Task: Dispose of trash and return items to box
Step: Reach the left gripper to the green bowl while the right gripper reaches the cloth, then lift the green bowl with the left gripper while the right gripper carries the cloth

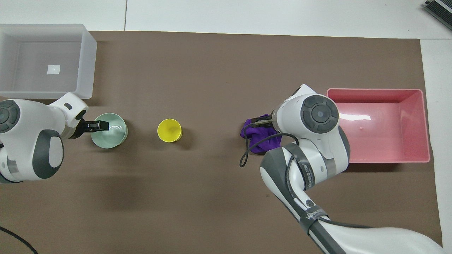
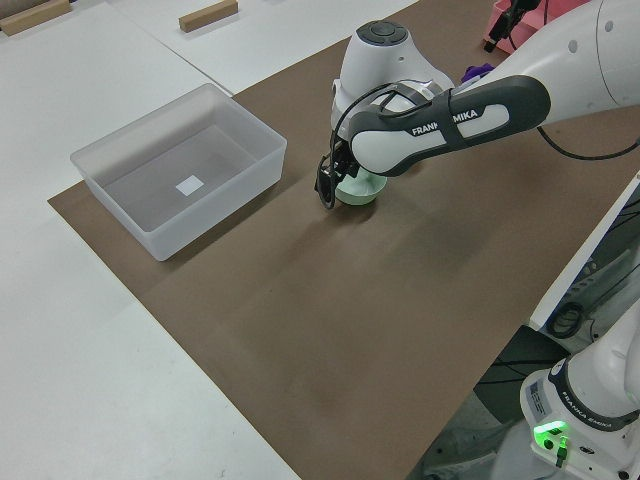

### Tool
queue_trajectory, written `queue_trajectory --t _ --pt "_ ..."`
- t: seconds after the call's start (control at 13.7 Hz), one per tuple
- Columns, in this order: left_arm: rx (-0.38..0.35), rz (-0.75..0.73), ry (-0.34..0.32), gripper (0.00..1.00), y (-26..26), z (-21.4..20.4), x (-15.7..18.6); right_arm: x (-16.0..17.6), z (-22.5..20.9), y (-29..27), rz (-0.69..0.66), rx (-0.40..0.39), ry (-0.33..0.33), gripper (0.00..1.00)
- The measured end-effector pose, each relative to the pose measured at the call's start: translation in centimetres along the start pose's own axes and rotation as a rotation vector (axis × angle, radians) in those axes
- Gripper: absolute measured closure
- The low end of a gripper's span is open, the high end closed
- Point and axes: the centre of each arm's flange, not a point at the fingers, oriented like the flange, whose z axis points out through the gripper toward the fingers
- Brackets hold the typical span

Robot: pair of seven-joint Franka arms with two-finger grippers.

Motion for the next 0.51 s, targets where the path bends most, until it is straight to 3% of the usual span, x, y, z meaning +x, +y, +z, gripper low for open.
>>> queue_trajectory --t 0.36,0.44,0.51 --pt "0.000 -0.002 -0.001 0.87 -0.1 0.0 0.0 -2.0 6.0 -0.8 -0.024 0.001 -0.001 0.00" --pt "0.000 0.002 -0.001 0.96 0.0 -0.4 0.1 -2.2 6.3 -0.8 -0.026 -0.003 -0.012 0.01" --pt "-0.001 0.005 0.000 0.97 0.1 -1.4 0.3 -2.3 6.5 -0.7 -0.026 -0.009 -0.029 0.10"
